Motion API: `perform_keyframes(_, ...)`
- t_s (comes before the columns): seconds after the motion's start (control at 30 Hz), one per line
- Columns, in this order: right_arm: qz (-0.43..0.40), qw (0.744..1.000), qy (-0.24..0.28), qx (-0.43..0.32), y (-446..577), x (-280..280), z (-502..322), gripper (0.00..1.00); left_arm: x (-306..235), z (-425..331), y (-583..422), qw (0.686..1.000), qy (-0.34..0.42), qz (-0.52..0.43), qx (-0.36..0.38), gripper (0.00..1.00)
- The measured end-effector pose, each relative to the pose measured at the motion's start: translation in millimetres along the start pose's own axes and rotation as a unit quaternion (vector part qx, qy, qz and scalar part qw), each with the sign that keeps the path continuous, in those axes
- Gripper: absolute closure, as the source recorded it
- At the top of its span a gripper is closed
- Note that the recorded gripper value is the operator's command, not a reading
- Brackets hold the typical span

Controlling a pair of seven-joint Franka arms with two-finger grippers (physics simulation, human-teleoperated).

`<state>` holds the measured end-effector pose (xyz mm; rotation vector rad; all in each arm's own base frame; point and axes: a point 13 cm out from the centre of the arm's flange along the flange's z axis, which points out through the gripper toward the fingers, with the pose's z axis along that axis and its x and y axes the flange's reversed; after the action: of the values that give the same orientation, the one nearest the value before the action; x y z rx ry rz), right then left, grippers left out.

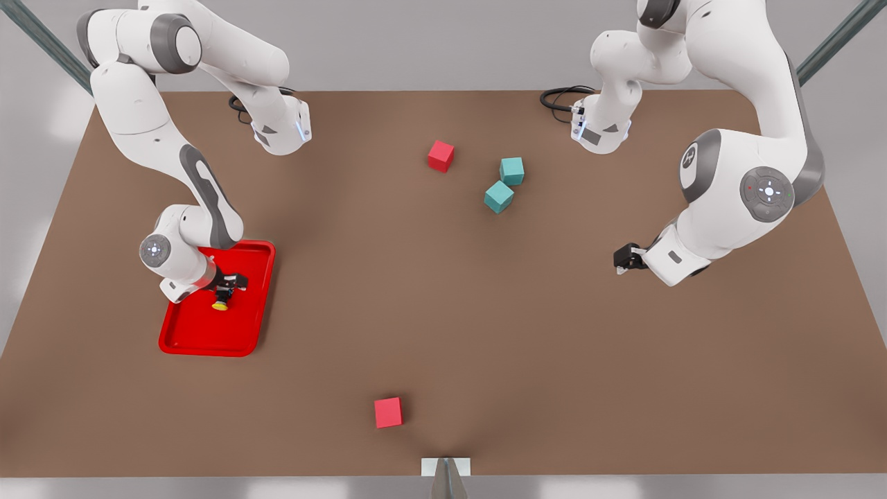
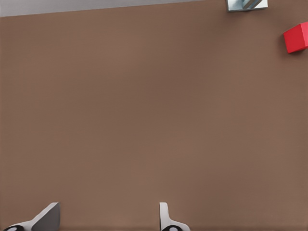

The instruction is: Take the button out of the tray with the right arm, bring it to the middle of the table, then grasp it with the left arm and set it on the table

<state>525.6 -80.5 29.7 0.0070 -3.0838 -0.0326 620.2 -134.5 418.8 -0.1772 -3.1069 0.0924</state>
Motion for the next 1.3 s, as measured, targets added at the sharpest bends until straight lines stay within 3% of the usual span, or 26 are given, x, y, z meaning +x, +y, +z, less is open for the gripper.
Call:
perform_keyframes(0.2, 0.014, 1.000, -0.005, 0.001, -1, -6, -4, 0.02, 0, 0, 0, 1.000, 0.000, 0.000, 0.000, 0.00)
perform_keyframes(0.43, 0.026, 1.000, -0.005, 0.001, -2, -6, -4, 0.43, 0, 0, 0, 1.000, 0.000, 0.000, 0.000, 0.00)
perform_keyframes(0.5, 0.028, 1.000, -0.004, 0.000, -2, -5, -4, 0.49, 0, 0, 0, 1.000, 0.000, 0.000, 0.000, 0.00)
perform_keyframes(0.7, 0.030, 1.000, -0.003, -0.001, -2, -6, -5, 0.55, 0, 0, 0, 1.000, 0.000, 0.000, 0.000, 0.00)
perform_keyframes(1.07, 0.015, 1.000, -0.012, 0.006, -3, -17, -15, 0.58, 0, -1, 0, 1.000, 0.000, 0.001, -0.001, 0.00)
perform_keyframes(1.3, -0.017, 0.999, -0.038, 0.009, 18, -61, -69, 0.58, 0, -1, 0, 1.000, 0.000, 0.001, -0.001, 0.00)
